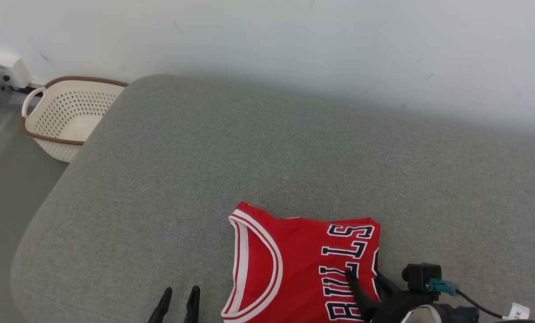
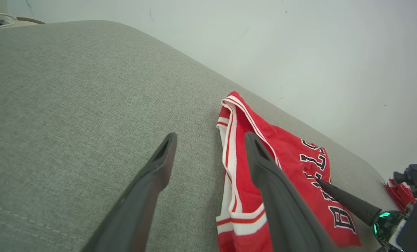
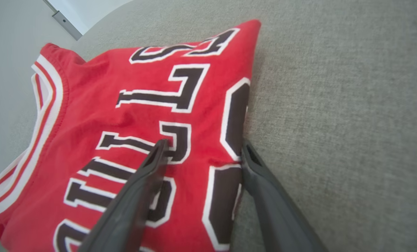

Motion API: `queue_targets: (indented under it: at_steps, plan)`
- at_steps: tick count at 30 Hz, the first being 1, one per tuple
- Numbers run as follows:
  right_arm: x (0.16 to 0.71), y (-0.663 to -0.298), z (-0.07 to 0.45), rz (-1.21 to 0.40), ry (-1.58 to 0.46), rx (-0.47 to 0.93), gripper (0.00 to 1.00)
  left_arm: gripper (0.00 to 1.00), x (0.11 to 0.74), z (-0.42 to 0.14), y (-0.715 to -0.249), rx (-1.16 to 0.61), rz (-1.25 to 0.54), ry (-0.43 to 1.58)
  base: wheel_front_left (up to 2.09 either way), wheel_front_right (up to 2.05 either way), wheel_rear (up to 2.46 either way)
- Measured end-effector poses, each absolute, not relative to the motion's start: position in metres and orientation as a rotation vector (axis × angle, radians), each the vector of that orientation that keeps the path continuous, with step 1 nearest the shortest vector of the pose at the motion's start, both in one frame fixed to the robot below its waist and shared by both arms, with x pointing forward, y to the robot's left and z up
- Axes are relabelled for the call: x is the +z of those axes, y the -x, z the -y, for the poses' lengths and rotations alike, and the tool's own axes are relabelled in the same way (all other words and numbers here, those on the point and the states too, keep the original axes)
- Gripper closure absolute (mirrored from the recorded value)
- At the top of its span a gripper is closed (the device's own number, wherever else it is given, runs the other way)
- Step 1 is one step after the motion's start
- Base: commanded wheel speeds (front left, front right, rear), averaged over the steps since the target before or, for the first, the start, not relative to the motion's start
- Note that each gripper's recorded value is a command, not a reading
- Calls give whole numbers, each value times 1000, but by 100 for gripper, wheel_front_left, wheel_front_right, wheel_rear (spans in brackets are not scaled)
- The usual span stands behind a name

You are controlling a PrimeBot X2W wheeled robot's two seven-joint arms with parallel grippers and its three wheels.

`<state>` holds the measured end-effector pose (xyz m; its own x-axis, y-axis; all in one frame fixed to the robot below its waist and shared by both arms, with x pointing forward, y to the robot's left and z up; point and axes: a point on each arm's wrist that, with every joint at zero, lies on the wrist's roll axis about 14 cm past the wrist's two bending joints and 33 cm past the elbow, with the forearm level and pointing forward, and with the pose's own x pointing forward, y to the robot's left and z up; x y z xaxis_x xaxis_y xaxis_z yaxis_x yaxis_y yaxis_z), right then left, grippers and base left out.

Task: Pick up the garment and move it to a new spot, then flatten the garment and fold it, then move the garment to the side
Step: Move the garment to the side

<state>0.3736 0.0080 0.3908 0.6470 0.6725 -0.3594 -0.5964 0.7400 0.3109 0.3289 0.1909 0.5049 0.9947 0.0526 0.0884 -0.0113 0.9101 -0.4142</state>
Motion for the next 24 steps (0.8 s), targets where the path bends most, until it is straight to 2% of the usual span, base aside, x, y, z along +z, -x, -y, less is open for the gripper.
queue_targets:
  at_steps: [1,2,3,4,12,16,24]
  plan:
    - [390,-372,-9,-483,-175,727,28,0,505,-191,-329,32,99,422,0,0,0]
    - [389,-370,-10,-489,-178,728,72,0,505,-191,-329,32,100,422,0,0,0]
    - [389,-369,-10,-493,-178,730,84,0,506,-191,-328,31,101,422,0,0,0]
    - [388,-368,-11,-496,-178,730,100,0,506,-190,-328,30,102,422,0,0,0]
    - [401,-384,3,-454,-182,681,100,0,509,-186,-331,11,108,421,0,0,0]
    - [418,-403,22,-389,-180,623,100,0,510,-179,-334,-13,109,416,0,0,0]
    - [435,-411,64,-312,-181,509,100,0,517,-157,-346,-92,114,413,0,0,0]
